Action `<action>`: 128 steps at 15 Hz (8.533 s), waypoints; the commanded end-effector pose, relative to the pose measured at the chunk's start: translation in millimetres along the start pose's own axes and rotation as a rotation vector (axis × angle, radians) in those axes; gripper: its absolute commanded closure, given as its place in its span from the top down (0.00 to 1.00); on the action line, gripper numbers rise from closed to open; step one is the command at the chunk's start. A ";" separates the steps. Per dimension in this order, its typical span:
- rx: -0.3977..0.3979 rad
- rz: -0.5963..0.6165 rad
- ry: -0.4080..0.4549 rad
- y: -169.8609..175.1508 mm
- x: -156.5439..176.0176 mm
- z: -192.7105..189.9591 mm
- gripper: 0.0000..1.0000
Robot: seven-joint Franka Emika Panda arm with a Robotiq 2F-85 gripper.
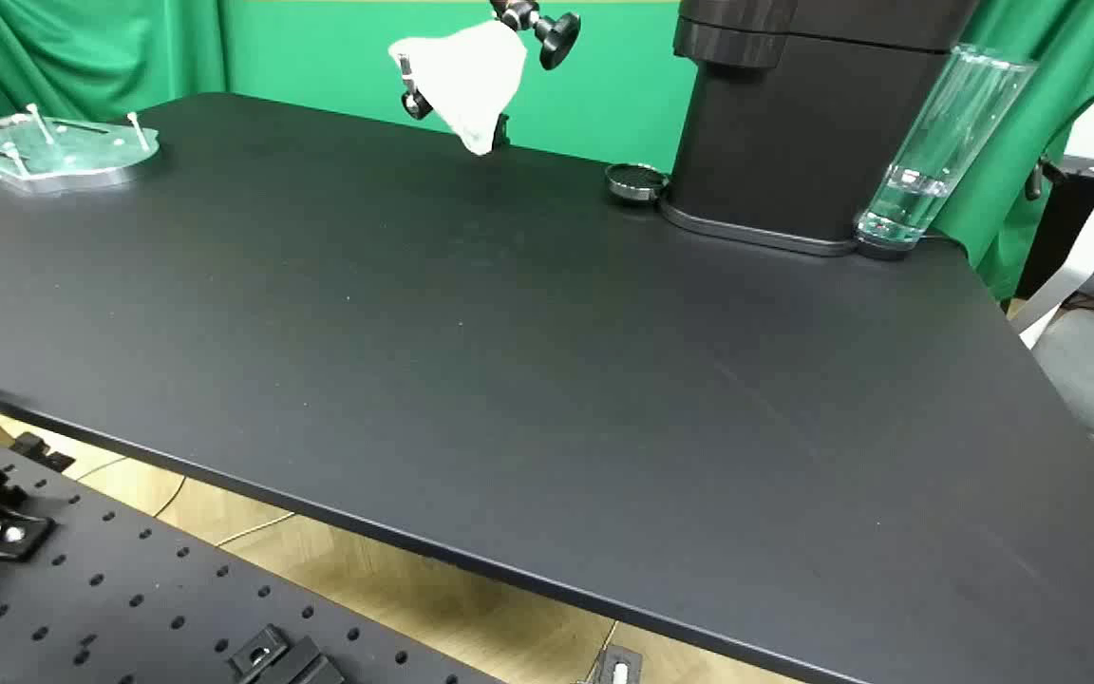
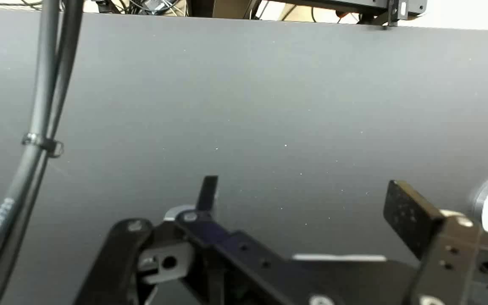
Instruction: Unhang the white cloth from the black stand
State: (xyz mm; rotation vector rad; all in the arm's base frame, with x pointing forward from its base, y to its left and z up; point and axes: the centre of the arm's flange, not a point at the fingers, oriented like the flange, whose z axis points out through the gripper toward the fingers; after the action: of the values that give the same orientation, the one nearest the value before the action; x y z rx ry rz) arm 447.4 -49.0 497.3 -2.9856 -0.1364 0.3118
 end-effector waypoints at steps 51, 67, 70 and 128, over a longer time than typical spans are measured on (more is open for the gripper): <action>-0.179 0.123 0.452 -59.8 184.7 181.0 1.00; -0.100 0.138 0.490 -67.1 216.5 167.3 1.00; -0.098 0.145 0.492 -70.2 216.9 165.1 1.00; -0.096 0.272 0.007 -15.8 56.8 192.6 1.00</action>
State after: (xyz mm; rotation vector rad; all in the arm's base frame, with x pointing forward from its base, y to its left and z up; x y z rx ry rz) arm 475.9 6.8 307.0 -3.1825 0.1831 0.1682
